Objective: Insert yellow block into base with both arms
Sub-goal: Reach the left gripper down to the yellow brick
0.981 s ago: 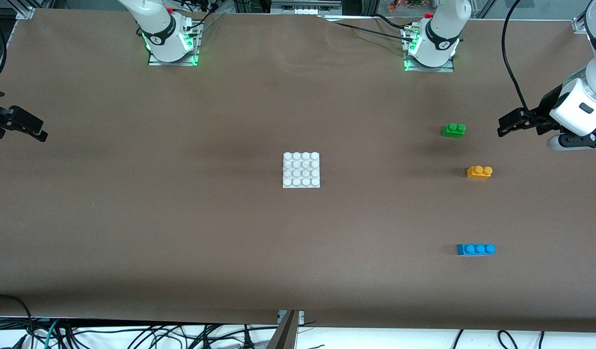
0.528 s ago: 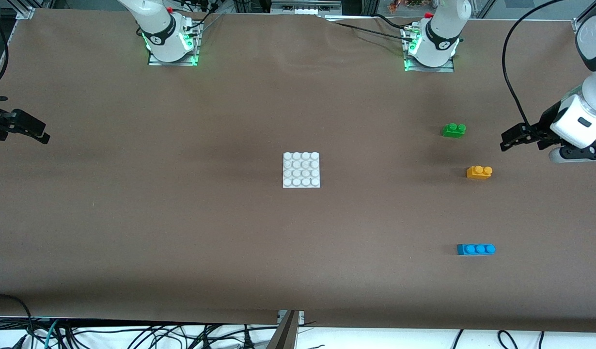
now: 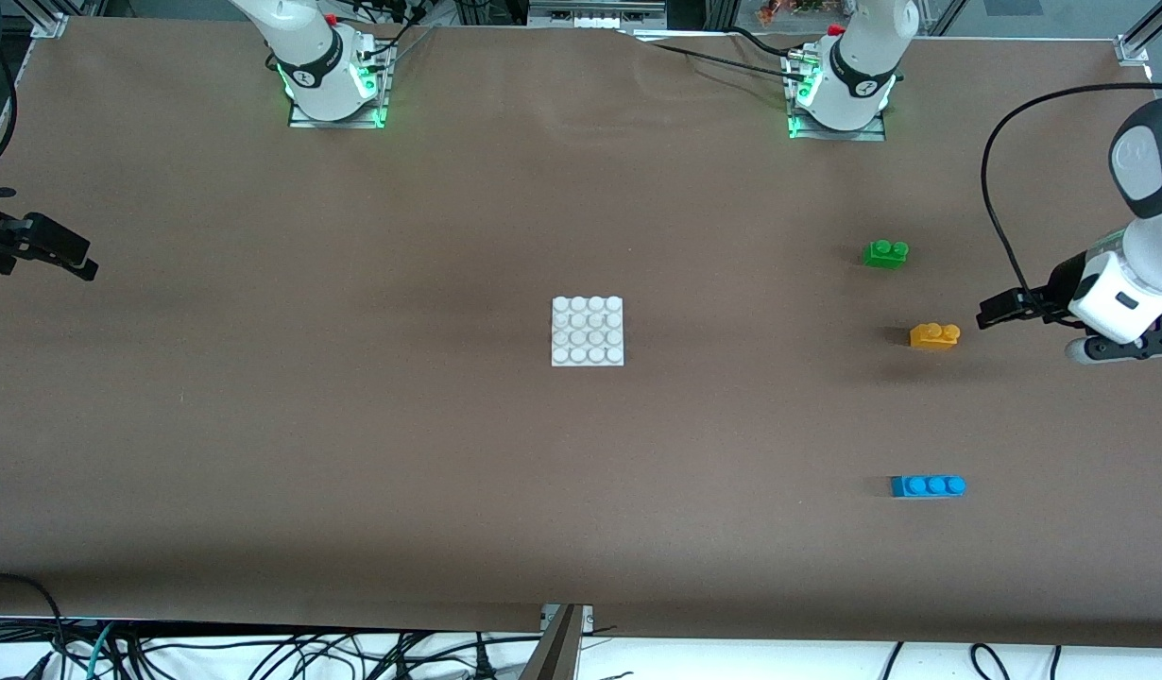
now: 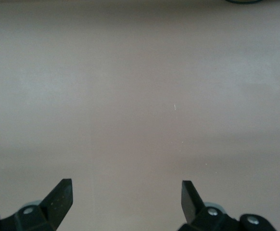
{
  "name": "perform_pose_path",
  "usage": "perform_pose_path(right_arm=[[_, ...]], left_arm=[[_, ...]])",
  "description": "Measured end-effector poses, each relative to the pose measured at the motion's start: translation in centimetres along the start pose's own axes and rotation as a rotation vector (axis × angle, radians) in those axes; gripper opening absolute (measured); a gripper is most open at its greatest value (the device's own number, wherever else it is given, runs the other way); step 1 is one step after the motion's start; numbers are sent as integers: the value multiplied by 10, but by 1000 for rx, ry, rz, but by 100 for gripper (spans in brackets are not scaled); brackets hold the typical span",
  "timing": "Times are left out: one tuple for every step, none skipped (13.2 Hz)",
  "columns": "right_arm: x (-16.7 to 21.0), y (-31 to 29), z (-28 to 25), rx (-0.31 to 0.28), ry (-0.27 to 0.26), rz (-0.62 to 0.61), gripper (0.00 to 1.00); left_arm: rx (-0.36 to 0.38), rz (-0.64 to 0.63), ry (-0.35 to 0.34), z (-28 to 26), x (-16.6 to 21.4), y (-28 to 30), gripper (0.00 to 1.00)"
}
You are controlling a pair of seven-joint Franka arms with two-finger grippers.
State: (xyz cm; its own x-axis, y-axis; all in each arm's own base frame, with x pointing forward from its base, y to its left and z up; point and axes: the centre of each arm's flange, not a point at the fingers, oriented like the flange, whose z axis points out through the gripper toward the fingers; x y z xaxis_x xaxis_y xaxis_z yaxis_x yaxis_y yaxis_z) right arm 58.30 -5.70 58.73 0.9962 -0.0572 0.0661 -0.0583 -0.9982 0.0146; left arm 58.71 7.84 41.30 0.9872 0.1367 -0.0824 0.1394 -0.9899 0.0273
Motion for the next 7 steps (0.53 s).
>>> perform_pose_path(right_arm=[[0, 0, 0, 0, 0, 0, 100], [0, 0, 0, 0, 0, 0, 100], [0, 0, 1, 0, -2, 0, 100], [1, 0, 2, 0, -3, 0, 100], [1, 0, 2, 0, -4, 0, 100], [1, 0, 3, 0, -5, 0, 100], [1, 0, 3, 0, -5, 0, 100]], left_arm=[[-2, -1, -8, 13, 5, -1, 100], [-5, -7, -16, 27, 9, -5, 100], [-8, -14, -28, 42, 13, -11, 100], [-11, -14, -38, 56, 17, -15, 100], [-14, -15, -39, 68, 20, -20, 100], [-16, -15, -27, 79, 22, -26, 100], [-17, -15, -8, 91, 22, -31, 100]])
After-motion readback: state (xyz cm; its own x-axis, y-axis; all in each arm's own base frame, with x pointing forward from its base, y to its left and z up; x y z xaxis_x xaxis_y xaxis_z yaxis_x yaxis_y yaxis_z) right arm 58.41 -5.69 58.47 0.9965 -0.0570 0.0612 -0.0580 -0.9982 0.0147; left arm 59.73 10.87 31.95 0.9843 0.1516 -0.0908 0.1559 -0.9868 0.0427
